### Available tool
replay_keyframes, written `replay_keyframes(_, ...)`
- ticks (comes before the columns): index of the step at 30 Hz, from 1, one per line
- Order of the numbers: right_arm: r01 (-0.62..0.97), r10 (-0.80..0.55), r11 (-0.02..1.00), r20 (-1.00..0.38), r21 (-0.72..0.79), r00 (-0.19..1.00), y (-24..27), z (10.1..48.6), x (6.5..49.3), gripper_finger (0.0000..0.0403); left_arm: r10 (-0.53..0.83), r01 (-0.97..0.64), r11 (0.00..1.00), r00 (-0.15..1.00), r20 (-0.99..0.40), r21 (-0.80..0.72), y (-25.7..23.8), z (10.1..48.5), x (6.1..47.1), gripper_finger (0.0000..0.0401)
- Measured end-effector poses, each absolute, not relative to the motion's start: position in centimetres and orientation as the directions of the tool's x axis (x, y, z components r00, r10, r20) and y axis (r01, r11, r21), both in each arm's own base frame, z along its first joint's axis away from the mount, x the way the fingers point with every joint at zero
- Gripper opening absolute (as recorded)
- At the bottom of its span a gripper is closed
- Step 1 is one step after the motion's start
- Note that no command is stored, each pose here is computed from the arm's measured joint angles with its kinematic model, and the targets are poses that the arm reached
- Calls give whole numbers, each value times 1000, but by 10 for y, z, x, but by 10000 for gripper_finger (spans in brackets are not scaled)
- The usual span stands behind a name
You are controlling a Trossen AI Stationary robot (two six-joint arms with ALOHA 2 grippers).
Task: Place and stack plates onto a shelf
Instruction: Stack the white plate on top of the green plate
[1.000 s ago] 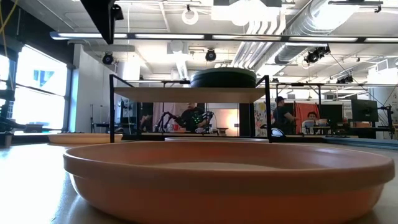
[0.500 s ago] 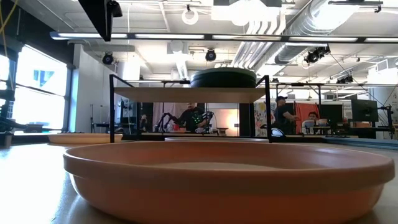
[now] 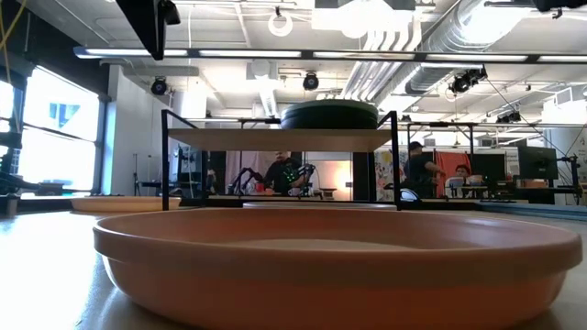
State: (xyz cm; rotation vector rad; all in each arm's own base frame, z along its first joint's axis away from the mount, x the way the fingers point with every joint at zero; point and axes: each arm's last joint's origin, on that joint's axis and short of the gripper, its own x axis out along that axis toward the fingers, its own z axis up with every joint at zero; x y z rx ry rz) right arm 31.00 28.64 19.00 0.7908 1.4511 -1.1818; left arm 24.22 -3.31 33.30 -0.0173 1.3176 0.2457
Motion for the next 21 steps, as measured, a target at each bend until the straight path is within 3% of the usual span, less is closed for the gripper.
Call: replay_keyframes(21,889,-175,269,-926,-371,-334,298,153,301,81,166,-190,974,245,-955,121,-33,333,244,113)
